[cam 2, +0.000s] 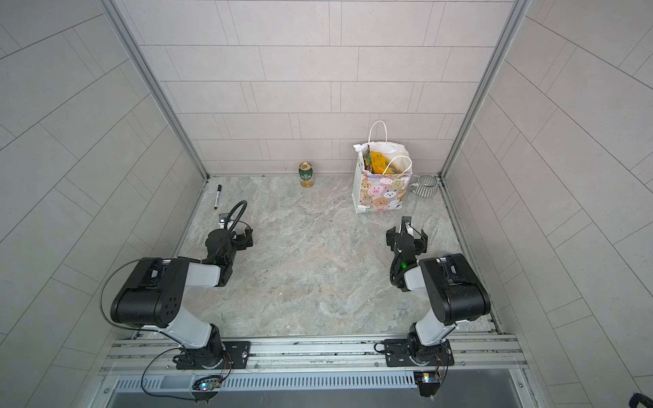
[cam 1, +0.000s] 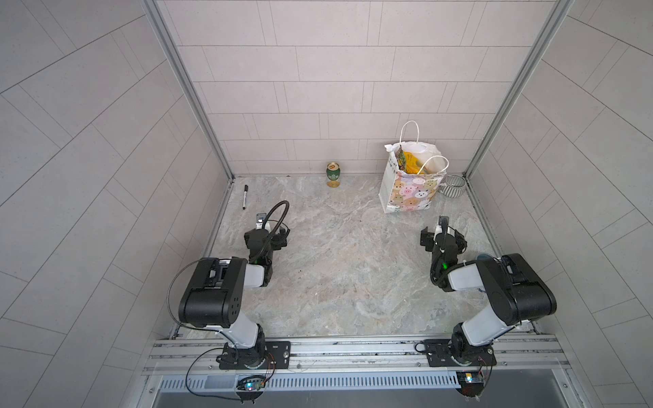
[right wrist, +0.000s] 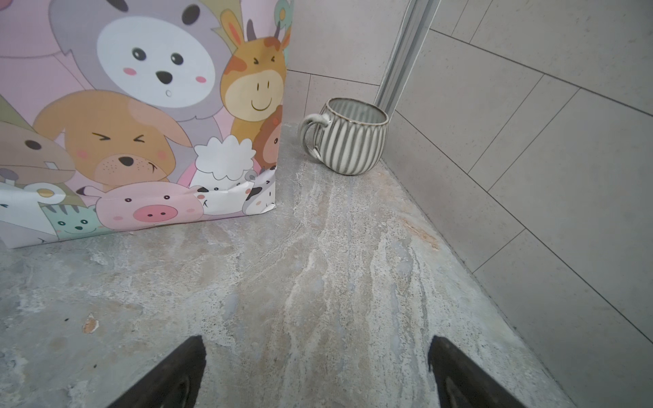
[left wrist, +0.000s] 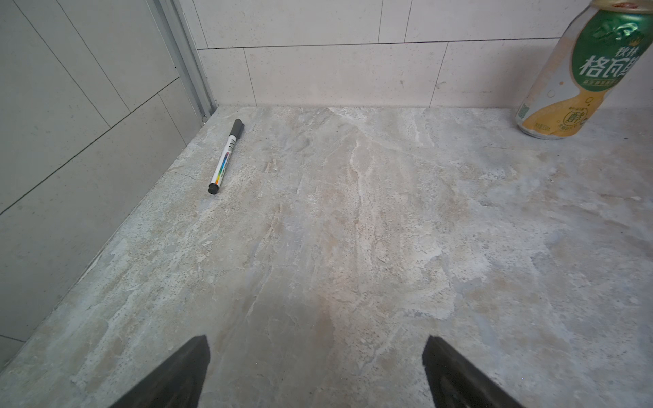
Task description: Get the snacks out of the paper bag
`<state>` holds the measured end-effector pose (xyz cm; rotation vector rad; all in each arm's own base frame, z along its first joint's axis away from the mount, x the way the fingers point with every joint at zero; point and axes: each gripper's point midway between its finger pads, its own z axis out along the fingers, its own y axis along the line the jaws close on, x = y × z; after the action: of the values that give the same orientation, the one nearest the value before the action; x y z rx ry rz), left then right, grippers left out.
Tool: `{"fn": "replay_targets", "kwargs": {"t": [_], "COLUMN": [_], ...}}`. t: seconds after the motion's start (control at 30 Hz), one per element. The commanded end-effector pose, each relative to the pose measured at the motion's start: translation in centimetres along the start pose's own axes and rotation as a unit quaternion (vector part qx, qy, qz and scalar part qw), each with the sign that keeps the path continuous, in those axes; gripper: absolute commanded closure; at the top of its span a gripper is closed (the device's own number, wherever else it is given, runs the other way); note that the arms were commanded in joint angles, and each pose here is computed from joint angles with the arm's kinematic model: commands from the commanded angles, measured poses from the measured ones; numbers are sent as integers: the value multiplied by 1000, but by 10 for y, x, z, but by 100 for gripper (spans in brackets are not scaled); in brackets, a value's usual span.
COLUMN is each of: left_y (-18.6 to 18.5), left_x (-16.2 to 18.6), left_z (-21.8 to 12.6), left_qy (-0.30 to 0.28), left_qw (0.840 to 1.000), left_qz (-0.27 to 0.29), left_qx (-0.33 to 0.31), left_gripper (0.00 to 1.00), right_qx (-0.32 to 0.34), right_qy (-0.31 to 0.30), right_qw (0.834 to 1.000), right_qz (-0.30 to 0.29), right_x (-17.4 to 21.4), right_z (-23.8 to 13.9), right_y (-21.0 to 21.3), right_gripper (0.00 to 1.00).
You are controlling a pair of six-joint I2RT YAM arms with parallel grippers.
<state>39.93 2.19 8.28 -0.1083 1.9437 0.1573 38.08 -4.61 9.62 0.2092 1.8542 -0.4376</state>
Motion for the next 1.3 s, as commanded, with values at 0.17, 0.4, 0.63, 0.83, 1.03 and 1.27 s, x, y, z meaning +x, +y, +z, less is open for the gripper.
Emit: {"fn": "replay_targets", "kwargs": {"t": [0.17,0.4,0.63,0.83,1.03,1.27], "left_y": [1,7,-28,-121,-215,-302], "left_x": [-3,-24,-147,-212,-234,-226], "left_z": [0,-11,-70,-71,-48,-18], "left_qy": [-4,-3,-104,-42,36,86], "left_qw": [1000,1000,987,971,962,941], "left_qz": [-6,-1,-115,-125,-70,-35], "left_qx": [0,-20,49,201,261,324], "left_gripper": [0,0,16,43,65,69], "right_qx": [0,-2,-19,-113,-99,-122], "right_qy": [-1,-13,-65,-41,24,93], "right_qw": [1000,1000,958,949,949,938], "right_qz": [2,-1,278,290,298,311], "right_x": [-1,-25,-119,-190,-209,-218], "right_z": [0,-11,-54,-64,-21,46], "right_y": [0,-4,-47,-30,-59,-74], "right_gripper": [1,1,1,26,44,66]}}
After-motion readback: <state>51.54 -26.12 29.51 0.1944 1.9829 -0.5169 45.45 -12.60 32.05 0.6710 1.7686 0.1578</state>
